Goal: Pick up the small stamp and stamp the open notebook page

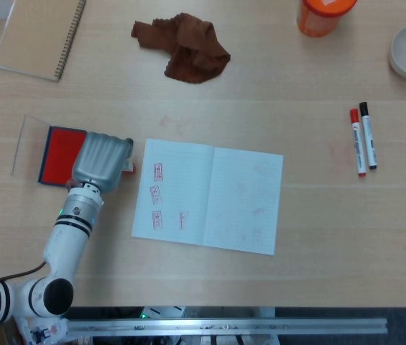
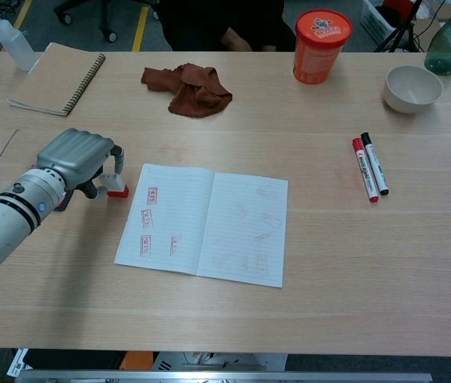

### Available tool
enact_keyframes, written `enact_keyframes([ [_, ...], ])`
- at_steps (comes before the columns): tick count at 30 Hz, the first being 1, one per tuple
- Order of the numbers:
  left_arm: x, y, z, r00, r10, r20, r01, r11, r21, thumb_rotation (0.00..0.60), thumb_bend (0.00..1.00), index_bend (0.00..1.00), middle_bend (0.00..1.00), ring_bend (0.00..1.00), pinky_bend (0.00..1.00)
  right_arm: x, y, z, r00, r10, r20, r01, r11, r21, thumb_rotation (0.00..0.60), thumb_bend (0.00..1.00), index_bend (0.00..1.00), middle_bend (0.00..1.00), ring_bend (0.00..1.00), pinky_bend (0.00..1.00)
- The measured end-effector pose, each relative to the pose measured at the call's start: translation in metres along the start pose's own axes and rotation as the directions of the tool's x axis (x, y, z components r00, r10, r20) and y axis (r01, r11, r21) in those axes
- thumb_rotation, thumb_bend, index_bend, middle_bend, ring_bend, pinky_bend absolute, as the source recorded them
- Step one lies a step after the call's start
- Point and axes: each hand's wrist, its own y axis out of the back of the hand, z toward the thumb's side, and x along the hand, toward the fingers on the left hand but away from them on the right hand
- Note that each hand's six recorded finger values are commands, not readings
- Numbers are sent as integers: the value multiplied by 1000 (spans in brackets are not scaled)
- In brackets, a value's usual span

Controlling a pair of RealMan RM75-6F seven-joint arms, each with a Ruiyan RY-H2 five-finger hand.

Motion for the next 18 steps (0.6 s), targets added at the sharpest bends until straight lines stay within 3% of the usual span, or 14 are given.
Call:
enact_keyframes([
  [18, -7, 0, 9, 999, -11, 31, 10, 999, 35, 600, 257, 462, 1000, 1000, 1000, 3, -2, -4, 1000, 2, 9, -2, 1000, -8, 600, 362, 445, 423, 285, 308],
])
